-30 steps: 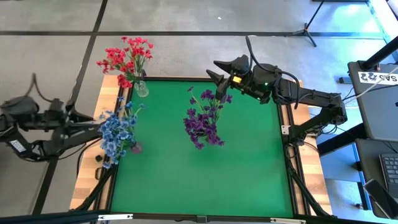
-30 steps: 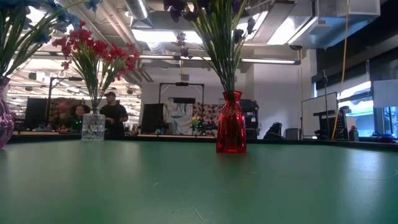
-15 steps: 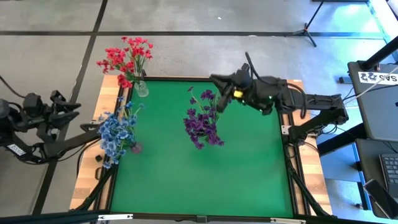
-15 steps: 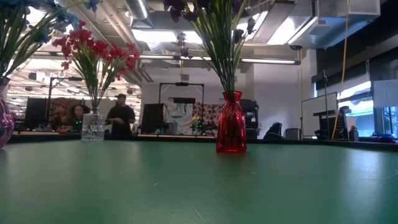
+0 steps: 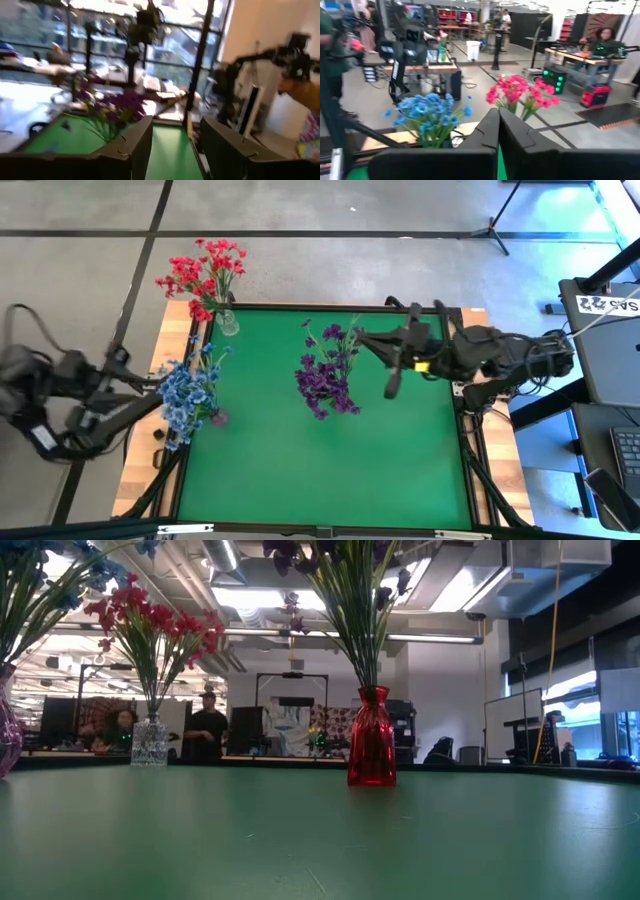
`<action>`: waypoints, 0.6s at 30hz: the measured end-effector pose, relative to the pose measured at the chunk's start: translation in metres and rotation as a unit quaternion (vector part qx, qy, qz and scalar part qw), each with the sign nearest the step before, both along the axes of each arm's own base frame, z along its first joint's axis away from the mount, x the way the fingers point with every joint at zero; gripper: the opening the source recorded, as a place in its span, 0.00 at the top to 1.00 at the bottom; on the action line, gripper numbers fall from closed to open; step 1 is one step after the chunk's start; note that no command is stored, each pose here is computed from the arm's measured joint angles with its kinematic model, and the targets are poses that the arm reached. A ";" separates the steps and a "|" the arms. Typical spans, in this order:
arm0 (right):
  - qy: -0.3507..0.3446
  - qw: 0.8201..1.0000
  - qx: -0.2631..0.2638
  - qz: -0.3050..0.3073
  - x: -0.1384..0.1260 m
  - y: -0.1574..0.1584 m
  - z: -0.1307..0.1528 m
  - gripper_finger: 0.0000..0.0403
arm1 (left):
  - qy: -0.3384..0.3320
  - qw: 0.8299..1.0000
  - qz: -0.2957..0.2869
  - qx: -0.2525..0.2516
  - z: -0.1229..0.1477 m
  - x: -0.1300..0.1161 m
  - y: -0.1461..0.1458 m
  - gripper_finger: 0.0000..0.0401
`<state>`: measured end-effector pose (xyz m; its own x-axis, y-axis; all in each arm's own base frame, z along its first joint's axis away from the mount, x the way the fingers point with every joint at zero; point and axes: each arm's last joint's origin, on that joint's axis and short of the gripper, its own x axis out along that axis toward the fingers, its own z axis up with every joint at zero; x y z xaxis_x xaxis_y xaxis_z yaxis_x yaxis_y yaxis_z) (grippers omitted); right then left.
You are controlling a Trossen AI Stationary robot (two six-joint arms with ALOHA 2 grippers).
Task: Sort flowers into vase by color
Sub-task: Return to Home Position
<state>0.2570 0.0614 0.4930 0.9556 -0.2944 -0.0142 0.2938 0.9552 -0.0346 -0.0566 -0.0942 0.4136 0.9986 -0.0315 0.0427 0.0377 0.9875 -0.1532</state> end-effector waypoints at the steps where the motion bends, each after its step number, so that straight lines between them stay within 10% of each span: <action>1: -0.001 1.000 0.003 0.006 -0.005 0.002 0.002 0.97 | 0.008 1.000 -0.009 0.001 -0.003 0.008 -0.001 0.60; 18: 0.042 0.998 0.037 0.037 -0.023 0.020 -0.006 0.99 | 0.009 0.995 -0.086 0.047 -0.004 0.014 -0.011 0.60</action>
<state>0.2339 0.0811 0.4875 0.9691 -0.2186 -0.1143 0.2218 0.9750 0.0158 -0.0425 -0.1053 0.4095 0.9786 -0.2054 0.0131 0.2058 0.9766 -0.0622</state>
